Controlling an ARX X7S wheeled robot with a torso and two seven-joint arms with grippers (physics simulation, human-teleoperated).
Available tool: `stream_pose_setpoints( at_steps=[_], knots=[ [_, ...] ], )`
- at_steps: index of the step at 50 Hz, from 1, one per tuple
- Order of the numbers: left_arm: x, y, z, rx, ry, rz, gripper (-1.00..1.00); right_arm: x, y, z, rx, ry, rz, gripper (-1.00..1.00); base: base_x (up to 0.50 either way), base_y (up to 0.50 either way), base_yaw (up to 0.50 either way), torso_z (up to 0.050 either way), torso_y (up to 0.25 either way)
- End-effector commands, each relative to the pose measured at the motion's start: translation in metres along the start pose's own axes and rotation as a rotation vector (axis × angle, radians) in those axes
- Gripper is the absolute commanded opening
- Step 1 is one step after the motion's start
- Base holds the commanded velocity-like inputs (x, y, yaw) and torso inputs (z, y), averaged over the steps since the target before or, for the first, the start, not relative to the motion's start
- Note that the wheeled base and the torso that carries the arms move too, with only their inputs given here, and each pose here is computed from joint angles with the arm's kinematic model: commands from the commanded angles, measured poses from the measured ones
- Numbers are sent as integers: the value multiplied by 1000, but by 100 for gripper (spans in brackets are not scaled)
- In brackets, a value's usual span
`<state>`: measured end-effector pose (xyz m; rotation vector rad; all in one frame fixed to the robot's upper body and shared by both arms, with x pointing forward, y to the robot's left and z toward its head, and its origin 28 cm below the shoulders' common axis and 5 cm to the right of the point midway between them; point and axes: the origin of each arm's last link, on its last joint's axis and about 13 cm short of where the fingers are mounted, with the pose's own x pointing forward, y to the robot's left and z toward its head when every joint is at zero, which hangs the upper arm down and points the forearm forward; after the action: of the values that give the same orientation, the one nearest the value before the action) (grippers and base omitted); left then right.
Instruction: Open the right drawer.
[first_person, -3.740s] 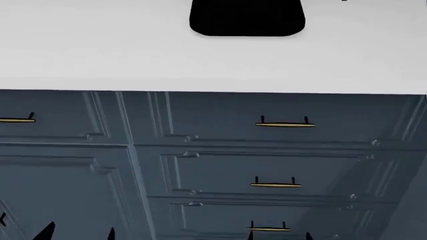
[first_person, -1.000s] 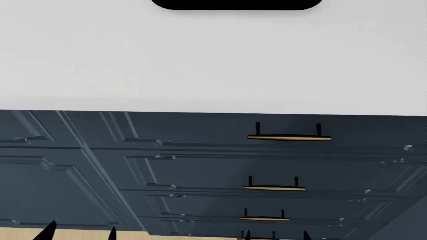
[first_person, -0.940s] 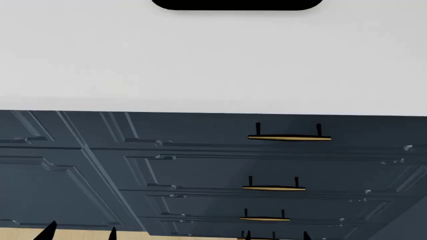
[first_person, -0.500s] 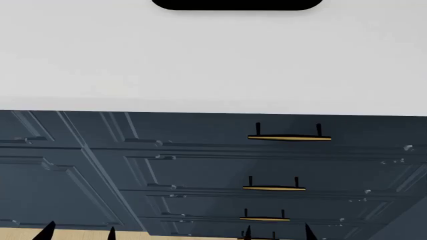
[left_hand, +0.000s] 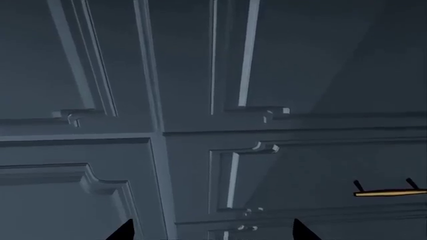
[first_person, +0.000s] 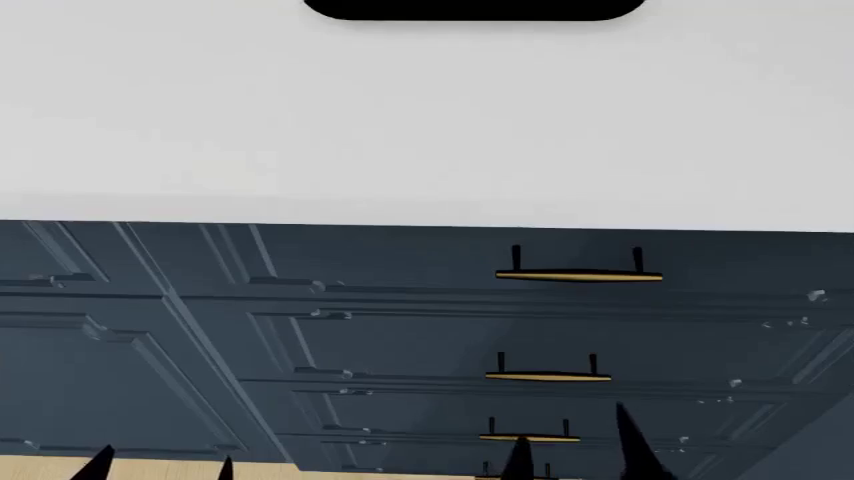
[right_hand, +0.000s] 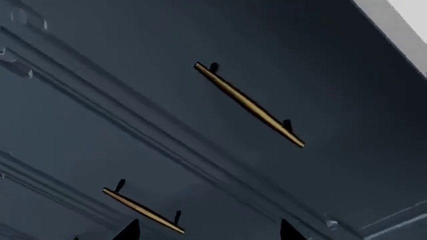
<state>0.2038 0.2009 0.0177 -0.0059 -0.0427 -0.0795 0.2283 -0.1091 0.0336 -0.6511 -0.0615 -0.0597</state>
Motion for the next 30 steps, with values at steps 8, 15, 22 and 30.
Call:
stream_pose_setpoints(
  at_steps=[8,15,22,30],
  knots=[
    [1,1,2,-30,-2,15,100,15,-13,-11,-385,23,-32,100,0,0,0,0,0],
    [1,1,1,-28,0,12,100,25,-17,-11,-539,54,-104,100,0,0,0,0,0],
    [1,1,1,-28,0,12,100,25,-17,-11,-539,54,-104,100,0,0,0,0,0],
    [1,1,1,-28,0,12,100,25,-17,-11,-539,54,-104,100,0,0,0,0,0]
  ],
)
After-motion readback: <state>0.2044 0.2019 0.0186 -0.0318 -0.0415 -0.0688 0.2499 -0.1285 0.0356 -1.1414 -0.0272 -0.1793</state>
